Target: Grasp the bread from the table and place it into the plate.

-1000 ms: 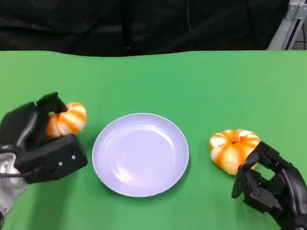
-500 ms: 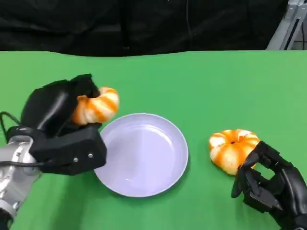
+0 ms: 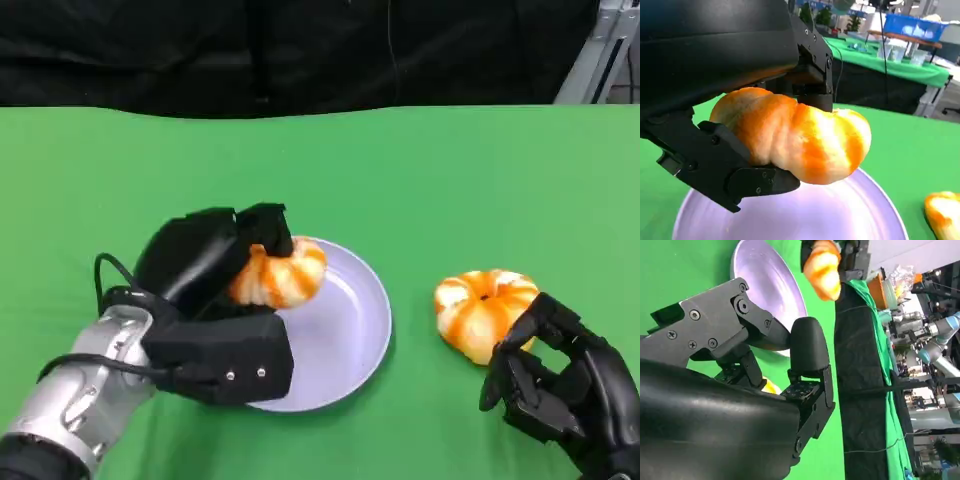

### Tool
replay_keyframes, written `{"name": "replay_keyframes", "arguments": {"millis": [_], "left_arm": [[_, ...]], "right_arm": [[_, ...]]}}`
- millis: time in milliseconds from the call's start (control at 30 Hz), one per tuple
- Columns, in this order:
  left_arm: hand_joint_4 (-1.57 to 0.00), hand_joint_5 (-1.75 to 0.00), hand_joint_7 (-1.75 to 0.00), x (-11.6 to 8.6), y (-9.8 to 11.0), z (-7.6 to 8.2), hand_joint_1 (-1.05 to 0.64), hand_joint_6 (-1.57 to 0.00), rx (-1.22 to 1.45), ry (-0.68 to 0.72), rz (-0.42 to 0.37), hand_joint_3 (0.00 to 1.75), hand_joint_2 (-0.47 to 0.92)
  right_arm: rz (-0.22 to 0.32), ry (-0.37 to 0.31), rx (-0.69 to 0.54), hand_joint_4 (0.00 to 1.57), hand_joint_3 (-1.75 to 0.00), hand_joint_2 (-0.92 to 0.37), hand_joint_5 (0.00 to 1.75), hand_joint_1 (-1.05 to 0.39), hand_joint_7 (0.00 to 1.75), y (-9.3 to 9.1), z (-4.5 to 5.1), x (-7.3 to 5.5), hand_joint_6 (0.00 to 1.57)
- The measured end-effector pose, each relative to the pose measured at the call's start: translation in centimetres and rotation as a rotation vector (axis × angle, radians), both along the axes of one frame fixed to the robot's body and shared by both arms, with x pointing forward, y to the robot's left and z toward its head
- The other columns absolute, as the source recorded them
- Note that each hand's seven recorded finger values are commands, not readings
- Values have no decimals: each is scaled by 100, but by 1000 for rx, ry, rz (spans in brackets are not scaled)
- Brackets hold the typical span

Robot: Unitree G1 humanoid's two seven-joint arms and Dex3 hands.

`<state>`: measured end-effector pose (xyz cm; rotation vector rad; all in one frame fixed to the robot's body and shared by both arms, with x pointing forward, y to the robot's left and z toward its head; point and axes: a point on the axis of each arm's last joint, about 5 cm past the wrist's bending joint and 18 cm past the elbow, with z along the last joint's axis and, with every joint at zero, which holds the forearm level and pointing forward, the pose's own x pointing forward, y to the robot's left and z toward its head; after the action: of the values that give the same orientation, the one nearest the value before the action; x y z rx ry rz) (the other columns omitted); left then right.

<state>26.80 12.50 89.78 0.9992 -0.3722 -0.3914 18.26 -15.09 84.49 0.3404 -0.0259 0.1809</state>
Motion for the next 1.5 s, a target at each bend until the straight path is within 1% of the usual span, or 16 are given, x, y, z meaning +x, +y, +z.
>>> {"name": "replay_keyframes", "arguments": {"millis": [267, 300, 367, 567, 600, 633, 667, 700, 733, 800, 900, 1267, 1333, 1367, 1400, 1500], "left_arm": [[-68, -175, -163, -26, -52, -158, -1, -63, 12, 73, -27, 72, 75], [-67, -173, -152, -19, -54, -170, 1, -68, 12, 81, -25, 69, 78], [-67, -172, -144, -12, -53, -201, 2, -71, -3, 100, -32, 66, 80], [-66, -171, -141, -25, -61, -260, 3, -73, -40, 127, -61, 64, 82], [-28, -81, -67, -26, -59, -263, -47, -46, -40, 128, -63, 51, 88], [-16, -45, -38, -25, -55, -263, -66, -39, -31, 133, -69, 46, 90], [-10, -27, -23, -21, -45, -259, -75, -36, -9, 147, -86, 43, 91], [-4, -11, -10, -20, -25, -260, -92, -28, 19, 162, -101, 46, 92], [-2, -6, -6, -20, -4, -261, -98, -25, 44, 177, -111, 48, 92], [0, -1, -1, -20, 21, -262, -103, -19, 89, 194, -122, 53, 92], [0, 0, 0, -15, 19, -239, -105, -15, 112, 200, -134, 56, 92], [0, 0, -1, -3, 36, -168, -105, -14, 142, 198, -146, 54, 92], [-4, -2, -2, -4, 39, -153, -94, -20, 137, 193, -148, 43, 92], [-9, -4, -3, -7, 47, -148, -87, -24, 123, 196, -145, 37, 92], [-22, -8, -4, -21, 68, -140, -74, -31, 79, 203, -134, 29, 92], [-31, -10, -5, -74, 128, -112, -65, -35, -85, 220, -110, 23, 92]], "right_arm": [[-4, -1, 0, 83, -108, -62, 175, -13, 172, 23, 13, 2, 60], [-4, 0, 0, 83, -108, -62, 175, -13, 173, 26, 14, 2, 60], [-2, 0, 0, 83, -108, -62, 175, -13, 173, 30, 14, 1, 60], [-1, 0, 1, 84, -109, -62, 175, -13, 173, 31, 14, 1, 60], [-1, 0, 1, 84, -109, -62, 175, -13, 173, 31, 14, 1, 60], [-1, 0, 1, 84, -109, -62, 175, -12, 173, 31, 14, 1, 60], [-1, 0, 1, 84, -109, -62, 175, -12, 173, 32, 14, 1, 60], [0, 0, 1, 84, -109, -62, 175, -12, 173, 34, 15, 1, 60], [-1, 1, 0, 84, -109, -62, 175, -12, 173, 34, 14, 0, 60], [-2, 3, 1, 84, -109, -62, 175, -13, 173, 32, 11, -5, 59], [2, 10, 2, 83, -109, -62, 175, -13, 173, 35, 11, -4, 59], [0, 14, 3, 83, -109, -62, 175, -12, 173, 34, 10, -4, 60], [1, 14, 6, 83, -109, -62, 175, -11, 173, 33, 9, -4, 60], [2, 13, 6, 84, -108, -62, 175, -12, 172, 34, 10, -3, 60], [3, 12, 6, 84, -108, -62, 175, -12, 172, 34, 11, -1, 61], [-6, 17, 5, 84, -108, -62, 175, -12, 172, 29, 10, -2, 61]]}}
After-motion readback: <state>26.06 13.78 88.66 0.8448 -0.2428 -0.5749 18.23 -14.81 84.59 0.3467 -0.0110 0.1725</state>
